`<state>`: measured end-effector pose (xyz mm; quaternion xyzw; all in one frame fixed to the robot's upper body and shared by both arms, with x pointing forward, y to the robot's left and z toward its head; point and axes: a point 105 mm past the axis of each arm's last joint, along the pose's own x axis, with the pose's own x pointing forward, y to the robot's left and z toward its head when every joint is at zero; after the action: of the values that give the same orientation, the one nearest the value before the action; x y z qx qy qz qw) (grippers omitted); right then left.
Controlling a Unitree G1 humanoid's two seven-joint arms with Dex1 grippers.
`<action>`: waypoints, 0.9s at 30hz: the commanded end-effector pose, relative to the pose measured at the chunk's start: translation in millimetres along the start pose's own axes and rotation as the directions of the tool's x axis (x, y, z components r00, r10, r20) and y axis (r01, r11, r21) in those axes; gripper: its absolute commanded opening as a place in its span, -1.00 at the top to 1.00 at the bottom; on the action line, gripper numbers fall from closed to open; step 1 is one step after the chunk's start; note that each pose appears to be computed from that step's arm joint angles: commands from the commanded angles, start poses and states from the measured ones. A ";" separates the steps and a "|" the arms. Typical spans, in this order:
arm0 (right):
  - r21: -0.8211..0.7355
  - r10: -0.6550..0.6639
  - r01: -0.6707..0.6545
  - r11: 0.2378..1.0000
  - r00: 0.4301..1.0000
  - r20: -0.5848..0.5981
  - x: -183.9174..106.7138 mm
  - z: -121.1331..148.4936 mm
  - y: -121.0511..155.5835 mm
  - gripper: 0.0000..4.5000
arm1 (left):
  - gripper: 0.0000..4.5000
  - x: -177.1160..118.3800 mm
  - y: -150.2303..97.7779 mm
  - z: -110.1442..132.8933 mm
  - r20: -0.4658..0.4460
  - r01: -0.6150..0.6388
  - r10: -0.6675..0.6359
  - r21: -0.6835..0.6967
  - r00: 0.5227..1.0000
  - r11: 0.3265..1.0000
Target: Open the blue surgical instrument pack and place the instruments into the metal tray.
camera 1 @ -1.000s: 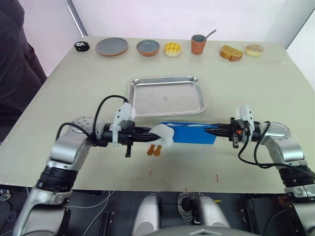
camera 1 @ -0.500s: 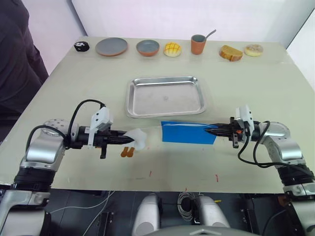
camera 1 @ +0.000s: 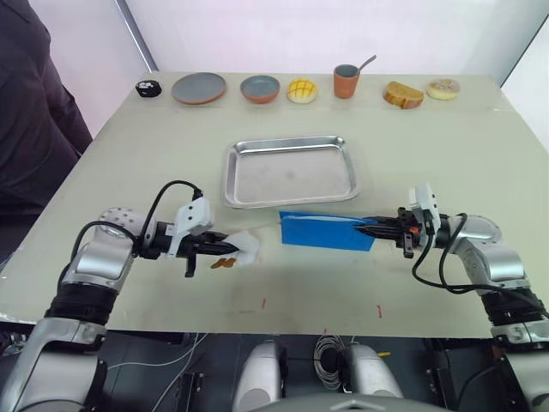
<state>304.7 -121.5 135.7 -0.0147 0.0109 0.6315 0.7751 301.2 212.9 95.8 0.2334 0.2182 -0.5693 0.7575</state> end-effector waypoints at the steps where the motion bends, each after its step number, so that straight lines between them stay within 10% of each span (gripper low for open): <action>1: 0.001 0.020 -0.021 1.000 0.976 0.216 -3.3 52.2 5.8 1.00 | 0.99 13.0 -11.5 -29.3 -0.090 0.040 -0.046 -0.067 0.995 0.997; 10: 0.080 0.038 -0.071 0.994 0.933 0.359 -3.6 89.0 19.7 1.00 | 0.99 12.0 -9.8 -27.1 -0.065 0.019 -0.021 -0.036 0.998 0.999; 27: -0.005 0.027 -0.027 1.000 0.999 0.022 -7.3 1.5 15.2 1.00 | 0.99 -4.5 -18.3 -17.2 0.117 0.005 0.001 -0.053 0.993 0.999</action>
<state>290.3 -123.8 138.2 -0.0005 0.0061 0.6387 0.7694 287.6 220.4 93.5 0.1883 0.1763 -0.5742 0.7770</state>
